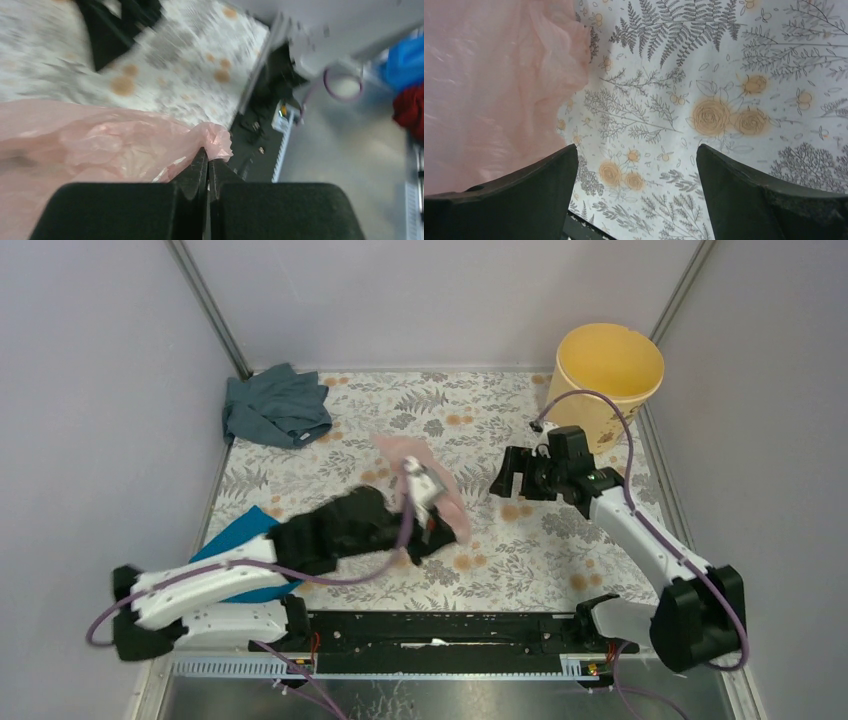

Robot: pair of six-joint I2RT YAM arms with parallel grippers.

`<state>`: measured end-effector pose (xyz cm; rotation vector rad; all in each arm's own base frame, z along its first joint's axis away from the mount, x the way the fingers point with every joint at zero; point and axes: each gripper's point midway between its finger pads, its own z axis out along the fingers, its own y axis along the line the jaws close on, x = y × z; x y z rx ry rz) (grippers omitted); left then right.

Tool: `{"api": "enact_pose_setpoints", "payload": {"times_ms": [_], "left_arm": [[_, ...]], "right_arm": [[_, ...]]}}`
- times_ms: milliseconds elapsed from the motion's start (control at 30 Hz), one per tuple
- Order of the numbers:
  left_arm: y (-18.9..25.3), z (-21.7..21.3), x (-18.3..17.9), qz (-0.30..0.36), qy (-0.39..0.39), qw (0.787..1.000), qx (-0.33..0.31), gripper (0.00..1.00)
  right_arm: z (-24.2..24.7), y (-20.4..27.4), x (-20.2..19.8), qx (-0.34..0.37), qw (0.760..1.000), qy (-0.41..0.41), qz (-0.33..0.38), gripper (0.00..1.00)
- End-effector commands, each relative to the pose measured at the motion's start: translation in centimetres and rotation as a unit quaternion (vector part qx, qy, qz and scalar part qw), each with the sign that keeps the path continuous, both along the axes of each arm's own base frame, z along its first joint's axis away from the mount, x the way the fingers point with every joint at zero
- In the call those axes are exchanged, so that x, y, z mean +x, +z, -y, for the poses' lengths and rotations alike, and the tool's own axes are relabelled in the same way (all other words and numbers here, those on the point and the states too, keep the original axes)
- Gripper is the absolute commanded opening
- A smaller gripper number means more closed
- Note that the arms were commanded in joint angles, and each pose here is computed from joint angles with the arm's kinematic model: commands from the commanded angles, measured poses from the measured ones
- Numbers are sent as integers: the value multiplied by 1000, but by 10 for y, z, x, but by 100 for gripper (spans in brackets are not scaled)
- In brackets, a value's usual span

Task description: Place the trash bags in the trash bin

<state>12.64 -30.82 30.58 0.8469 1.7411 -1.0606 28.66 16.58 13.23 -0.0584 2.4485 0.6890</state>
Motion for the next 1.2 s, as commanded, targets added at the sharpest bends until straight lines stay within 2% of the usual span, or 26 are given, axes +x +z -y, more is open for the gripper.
{"api": "enact_pose_setpoints", "payload": {"times_ms": [0, 133, 267, 367, 500, 567, 633, 700, 800, 833, 900, 933, 1067, 1167], "left_arm": [[-65, 42, -30, 1, -6, 997, 83, 0], [-105, 58, -44, -44, -28, 997, 59, 0], [-139, 64, -39, -78, 1, 993, 89, 0], [-142, 57, -5, -91, 93, 988, 87, 0], [-134, 46, 50, -154, 160, 974, 39, 0], [-115, 48, 75, -170, 171, 971, -7, 0], [-98, 58, 82, -170, 151, 973, -31, 1], [-87, 74, 80, -170, 117, 978, -41, 16], [-96, 89, 69, -196, 70, 978, -30, 53], [-101, 88, 64, -205, 63, 976, -23, 62], [-112, 75, 56, -219, 73, 973, -10, 90], [-116, 65, 53, -223, 84, 971, -4, 97], [-128, 12, 43, -227, 155, 961, 34, 99], [-132, -36, 52, -205, 248, 945, 57, 99]], "right_arm": [[12, 32, -7, 0, 998, -23, 59, 94], [27, 42, -21, -15, 995, -38, 86, 97], [22, 36, -32, -1, 997, -20, 76, 99], [1, 28, -45, 49, 998, 18, 38, 99], [-10, 12, -53, 86, 996, 21, 4, 99], [-6, 8, -52, 79, 997, 8, 4, 99], [-1, 6, -51, 66, 998, -2, 7, 99], [4, 4, -53, 53, 999, -5, 5, 99], [12, 1, -55, 31, 999, -10, 6, 99], [15, 0, -55, 23, 1000, -13, 9, 99], [18, -1, -57, 17, 1000, -16, 12, 99], [18, 0, -57, 17, 1000, -16, 15, 99], [13, -1, -57, 33, 999, -10, 20, 99], [7, -7, -48, 43, 999, -8, 24, 99]]}}
